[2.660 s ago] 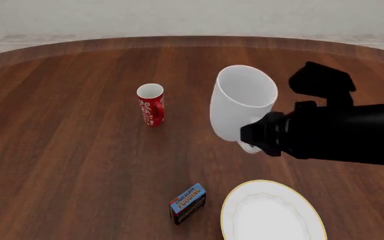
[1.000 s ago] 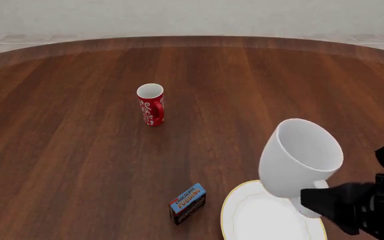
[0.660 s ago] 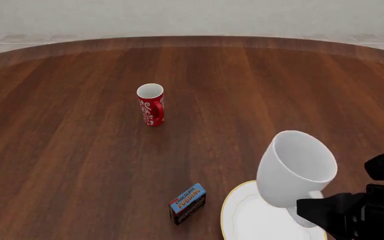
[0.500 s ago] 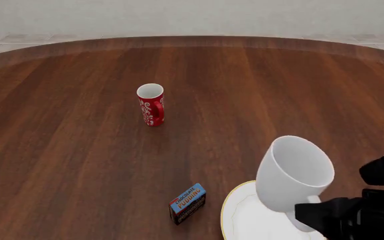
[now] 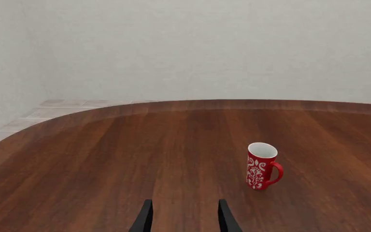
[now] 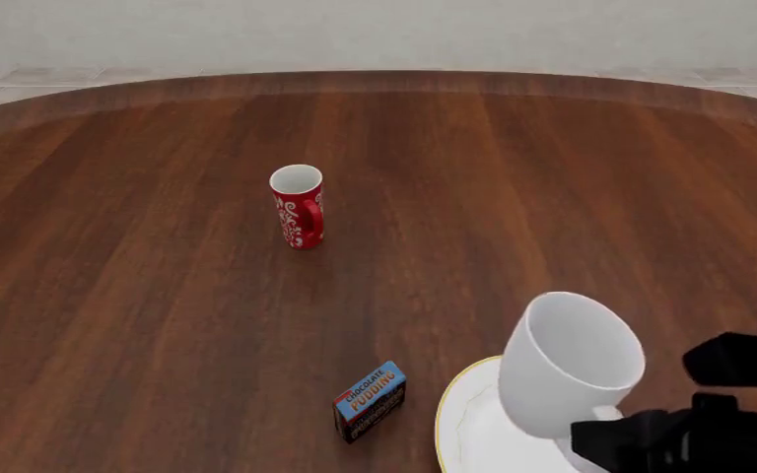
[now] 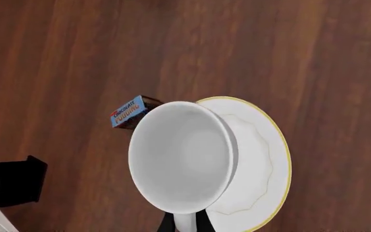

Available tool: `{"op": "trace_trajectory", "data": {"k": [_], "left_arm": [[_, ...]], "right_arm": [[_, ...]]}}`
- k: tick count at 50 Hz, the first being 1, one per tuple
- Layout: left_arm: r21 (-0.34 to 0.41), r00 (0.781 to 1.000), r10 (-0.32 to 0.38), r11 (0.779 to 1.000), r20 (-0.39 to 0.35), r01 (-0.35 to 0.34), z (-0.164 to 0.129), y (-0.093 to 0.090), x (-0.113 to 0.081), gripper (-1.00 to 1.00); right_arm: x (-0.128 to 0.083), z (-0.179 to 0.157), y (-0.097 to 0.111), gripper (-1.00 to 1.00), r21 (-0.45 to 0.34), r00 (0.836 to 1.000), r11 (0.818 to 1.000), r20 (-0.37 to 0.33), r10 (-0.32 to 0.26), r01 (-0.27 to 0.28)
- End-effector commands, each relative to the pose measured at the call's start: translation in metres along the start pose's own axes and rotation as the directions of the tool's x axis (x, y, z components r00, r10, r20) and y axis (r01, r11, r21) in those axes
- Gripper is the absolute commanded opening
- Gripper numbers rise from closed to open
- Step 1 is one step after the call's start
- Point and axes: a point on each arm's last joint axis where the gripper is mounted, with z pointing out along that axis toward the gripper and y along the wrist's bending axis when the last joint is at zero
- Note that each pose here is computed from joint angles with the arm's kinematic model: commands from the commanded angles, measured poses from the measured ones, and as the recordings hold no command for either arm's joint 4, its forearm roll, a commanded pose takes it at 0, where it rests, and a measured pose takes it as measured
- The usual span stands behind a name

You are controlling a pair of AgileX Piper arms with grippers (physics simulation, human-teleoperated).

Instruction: Put the white mug on the plate.

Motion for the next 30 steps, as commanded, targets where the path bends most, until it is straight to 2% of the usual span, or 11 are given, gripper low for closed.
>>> {"op": "trace_trajectory", "data": {"k": [1, 30], "left_arm": [[0.0, 1.0, 0.001, 1.0, 0.0, -0.001, 0.0, 0.0, 0.003, 1.0], [0.0, 1.0, 0.001, 1.0, 0.0, -0.001, -0.001, 0.0, 0.003, 1.0]], "right_arm": [[0.005, 0.006, -0.004, -1.0, 0.005, 1.0, 1.0, -0.012, 0.016, -0.016], [0.018, 0.024, -0.01, -1.0, 0.021, 0.998, 0.999, -0.054, 0.04, -0.038]]}}
